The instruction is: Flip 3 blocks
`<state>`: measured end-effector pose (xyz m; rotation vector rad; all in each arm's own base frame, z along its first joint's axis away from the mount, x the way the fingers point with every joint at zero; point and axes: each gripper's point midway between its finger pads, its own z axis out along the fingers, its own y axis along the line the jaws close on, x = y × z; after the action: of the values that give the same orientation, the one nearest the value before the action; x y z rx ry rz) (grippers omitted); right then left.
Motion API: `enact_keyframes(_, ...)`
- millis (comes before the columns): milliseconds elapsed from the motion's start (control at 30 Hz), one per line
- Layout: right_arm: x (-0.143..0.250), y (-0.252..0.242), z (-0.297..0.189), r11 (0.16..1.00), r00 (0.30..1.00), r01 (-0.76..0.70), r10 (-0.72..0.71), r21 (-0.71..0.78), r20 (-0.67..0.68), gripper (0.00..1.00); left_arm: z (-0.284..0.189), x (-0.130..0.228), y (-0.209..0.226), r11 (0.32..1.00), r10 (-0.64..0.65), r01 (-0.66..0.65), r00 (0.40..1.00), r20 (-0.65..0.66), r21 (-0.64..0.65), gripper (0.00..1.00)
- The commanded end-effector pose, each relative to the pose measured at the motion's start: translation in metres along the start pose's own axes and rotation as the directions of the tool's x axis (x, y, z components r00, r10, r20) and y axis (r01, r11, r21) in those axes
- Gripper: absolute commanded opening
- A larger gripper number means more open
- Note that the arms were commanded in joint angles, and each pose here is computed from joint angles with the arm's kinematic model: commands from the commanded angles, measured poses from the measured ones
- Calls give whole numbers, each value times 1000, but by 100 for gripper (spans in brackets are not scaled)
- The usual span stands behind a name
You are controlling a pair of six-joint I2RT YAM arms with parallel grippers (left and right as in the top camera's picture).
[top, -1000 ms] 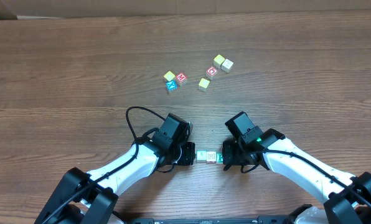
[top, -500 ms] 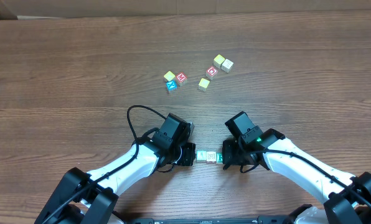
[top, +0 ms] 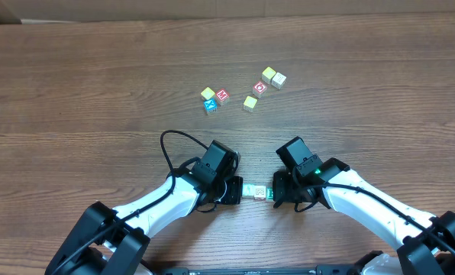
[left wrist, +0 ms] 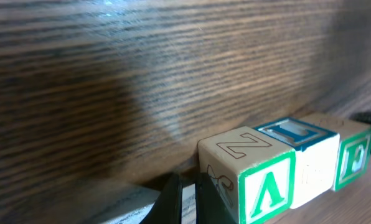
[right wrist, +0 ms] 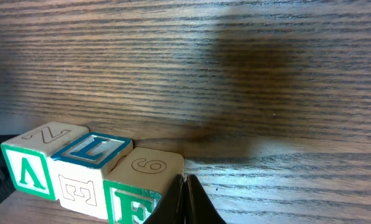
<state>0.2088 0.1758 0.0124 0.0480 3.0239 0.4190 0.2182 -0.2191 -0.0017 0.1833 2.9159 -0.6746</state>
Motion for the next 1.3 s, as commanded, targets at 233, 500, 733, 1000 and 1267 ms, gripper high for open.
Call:
enact_keyframes(233, 9, 7, 3, 999, 999, -11, 9, -43, -41, 4, -1, -13, -4, 999, -30, 31, 999, 27, -35, 4)
enact_keyframes(500, 9, 7, 3, 993, 993, -109, 107, -39, -44, 4, -2, -11, -3, 993, 105, -104, 994, 5, -46, 4)
enact_keyframes(733, 12, 4, 3, 982, 980, -190, 188, -22, -59, 4, -3, -11, -3, 980, 193, -193, 981, 0, -49, 4)
enact_keyframes(1000, 27, -9, 12, 969, 966, -246, 246, 12, -84, 4, -3, -11, 0, 973, 223, -223, 975, -2, -65, 4)
enact_keyframes(1267, 24, -7, 13, 966, 963, -258, 258, -1, -73, 4, -3, -10, 8, 965, 243, -243, 970, -12, -102, 4)
